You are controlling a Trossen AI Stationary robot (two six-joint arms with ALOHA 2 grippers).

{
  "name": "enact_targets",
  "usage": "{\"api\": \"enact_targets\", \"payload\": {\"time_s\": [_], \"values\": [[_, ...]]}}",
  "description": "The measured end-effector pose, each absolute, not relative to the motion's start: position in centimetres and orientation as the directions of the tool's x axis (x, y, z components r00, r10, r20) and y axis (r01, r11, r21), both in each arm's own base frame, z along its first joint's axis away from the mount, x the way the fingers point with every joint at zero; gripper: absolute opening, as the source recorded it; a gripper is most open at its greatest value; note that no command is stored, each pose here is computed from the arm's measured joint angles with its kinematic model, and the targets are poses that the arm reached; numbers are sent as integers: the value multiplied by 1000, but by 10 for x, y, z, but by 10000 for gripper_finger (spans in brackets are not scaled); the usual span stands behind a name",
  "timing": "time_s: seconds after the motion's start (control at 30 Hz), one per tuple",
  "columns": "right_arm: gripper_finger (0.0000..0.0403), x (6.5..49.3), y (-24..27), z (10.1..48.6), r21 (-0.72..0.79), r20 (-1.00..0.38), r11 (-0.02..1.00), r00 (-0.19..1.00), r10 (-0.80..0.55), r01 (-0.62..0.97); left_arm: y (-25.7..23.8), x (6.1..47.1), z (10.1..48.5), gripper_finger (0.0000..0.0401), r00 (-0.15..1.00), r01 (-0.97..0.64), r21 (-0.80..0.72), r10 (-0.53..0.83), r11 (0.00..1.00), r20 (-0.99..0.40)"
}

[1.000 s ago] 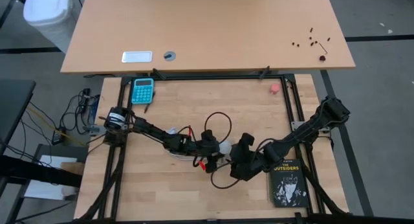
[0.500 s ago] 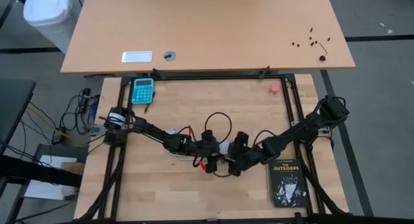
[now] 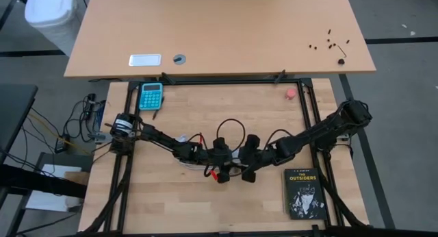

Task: Screw lightbulb
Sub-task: Insert the lightbulb into the lamp

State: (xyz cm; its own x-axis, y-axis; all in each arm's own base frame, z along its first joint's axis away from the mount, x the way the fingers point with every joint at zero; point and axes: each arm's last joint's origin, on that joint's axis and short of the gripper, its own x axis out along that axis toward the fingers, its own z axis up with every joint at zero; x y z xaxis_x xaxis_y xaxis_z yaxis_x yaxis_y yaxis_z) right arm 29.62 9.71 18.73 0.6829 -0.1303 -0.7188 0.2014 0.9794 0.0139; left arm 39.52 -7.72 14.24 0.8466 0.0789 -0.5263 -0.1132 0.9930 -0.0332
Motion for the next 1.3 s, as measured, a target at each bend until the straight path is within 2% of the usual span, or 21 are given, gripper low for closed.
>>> {"api": "enact_targets", "payload": {"time_s": [0.7, 1.3], "values": [[307, 300, 95, 199, 41, -656, 979, 745, -123, 198, -77, 395, 142, 193, 847, -113, -33, 79, 993, -526], [307, 304, 92, 194, -37, -646, 978, 741, -182, 207, -77, 395, 142, 193, 847, -109, -36, 74, 993, -527]]}}
